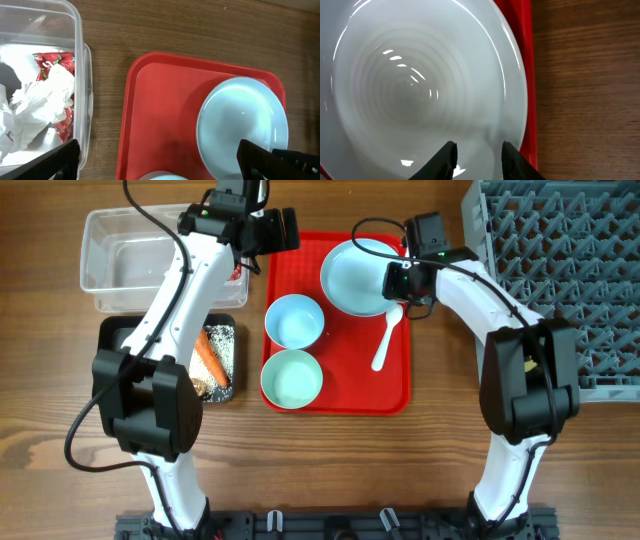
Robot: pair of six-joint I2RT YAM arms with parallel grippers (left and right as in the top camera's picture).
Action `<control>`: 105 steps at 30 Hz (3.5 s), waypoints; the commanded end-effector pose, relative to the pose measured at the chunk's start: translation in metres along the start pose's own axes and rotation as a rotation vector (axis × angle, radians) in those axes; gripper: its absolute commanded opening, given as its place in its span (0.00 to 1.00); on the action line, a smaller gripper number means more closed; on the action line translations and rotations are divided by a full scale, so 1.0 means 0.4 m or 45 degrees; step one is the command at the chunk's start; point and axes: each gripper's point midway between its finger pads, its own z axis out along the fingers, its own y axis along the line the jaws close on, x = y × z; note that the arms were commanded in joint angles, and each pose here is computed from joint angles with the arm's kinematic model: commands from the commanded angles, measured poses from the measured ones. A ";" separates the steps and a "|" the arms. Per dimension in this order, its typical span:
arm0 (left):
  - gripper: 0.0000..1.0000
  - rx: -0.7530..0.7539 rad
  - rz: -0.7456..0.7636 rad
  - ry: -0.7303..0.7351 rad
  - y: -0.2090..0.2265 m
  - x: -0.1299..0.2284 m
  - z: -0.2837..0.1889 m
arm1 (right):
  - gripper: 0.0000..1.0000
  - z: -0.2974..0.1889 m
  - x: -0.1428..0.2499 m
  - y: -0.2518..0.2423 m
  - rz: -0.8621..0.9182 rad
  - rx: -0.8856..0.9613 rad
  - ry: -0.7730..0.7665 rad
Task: Sort waste into correct bins and load items into the dishwasher rack
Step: 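Grip the light-blue plate's edge with the right gripper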
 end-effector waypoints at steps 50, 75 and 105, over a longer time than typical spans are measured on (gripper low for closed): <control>1.00 -0.035 -0.013 0.018 0.018 0.009 -0.013 | 0.55 -0.065 0.129 0.008 -0.067 0.098 0.203; 1.00 -0.037 -0.013 0.023 0.019 0.012 -0.014 | 0.51 -0.002 0.114 -0.006 -0.074 0.131 0.171; 1.00 -0.038 -0.013 0.028 0.019 0.014 -0.014 | 0.04 0.036 0.045 -0.016 -0.102 0.178 0.018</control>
